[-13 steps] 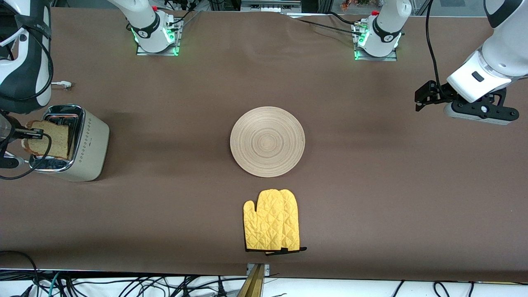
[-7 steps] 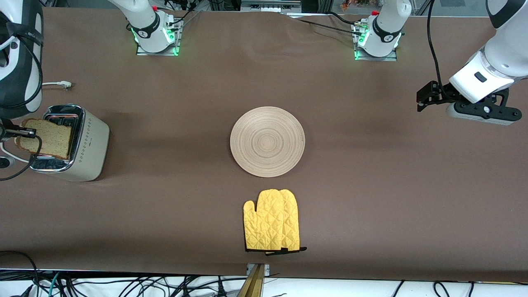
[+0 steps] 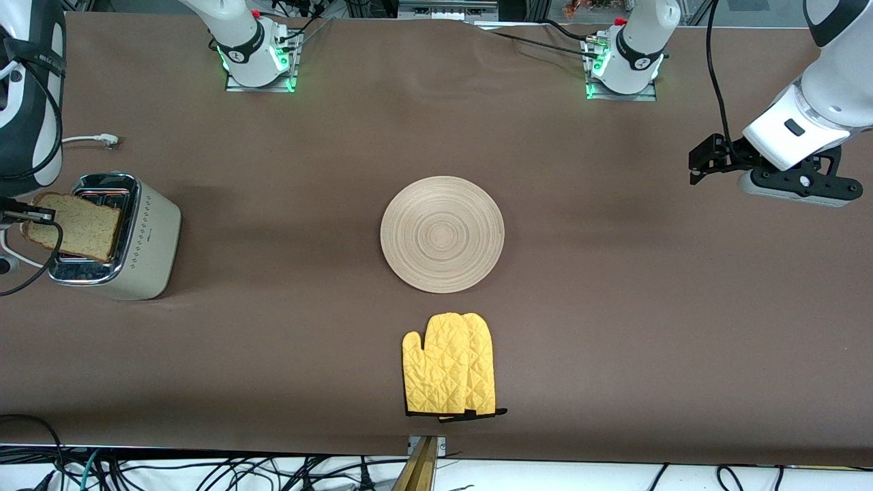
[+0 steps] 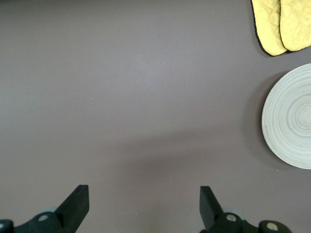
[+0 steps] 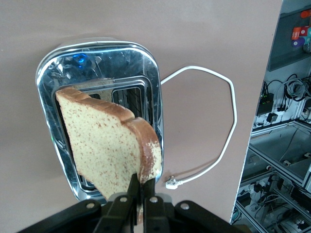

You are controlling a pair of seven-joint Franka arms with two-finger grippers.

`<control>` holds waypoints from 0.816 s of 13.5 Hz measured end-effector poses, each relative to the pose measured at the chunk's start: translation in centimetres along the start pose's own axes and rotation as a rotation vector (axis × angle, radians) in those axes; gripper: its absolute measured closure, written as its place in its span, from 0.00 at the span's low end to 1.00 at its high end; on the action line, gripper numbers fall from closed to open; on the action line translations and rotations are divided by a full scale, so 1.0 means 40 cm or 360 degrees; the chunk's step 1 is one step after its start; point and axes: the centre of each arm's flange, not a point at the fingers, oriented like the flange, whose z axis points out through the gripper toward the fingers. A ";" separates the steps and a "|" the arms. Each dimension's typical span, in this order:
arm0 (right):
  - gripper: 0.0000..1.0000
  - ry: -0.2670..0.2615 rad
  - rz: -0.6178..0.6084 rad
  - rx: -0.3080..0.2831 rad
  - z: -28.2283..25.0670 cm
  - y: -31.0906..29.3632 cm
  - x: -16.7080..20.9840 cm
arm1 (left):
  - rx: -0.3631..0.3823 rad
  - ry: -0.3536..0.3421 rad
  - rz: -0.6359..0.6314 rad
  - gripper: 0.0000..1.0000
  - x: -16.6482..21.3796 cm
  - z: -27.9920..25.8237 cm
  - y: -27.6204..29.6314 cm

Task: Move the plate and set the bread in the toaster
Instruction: 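Lower the bread into a toaster slot with the right gripper, then open the right gripper to release the bread in the slot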

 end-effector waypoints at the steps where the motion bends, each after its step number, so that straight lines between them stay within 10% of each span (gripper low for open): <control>1: 0.94 -0.0011 -0.0001 0.0000 0.004 0.011 -0.003 | 0.0000 0.0000 0.0000 0.00 0.000 0.000 0.000; 11: 0.94 0.0020 -0.0025 0.0014 0.017 -0.015 0.019 | 0.0000 0.0000 0.0000 0.00 0.000 0.000 0.000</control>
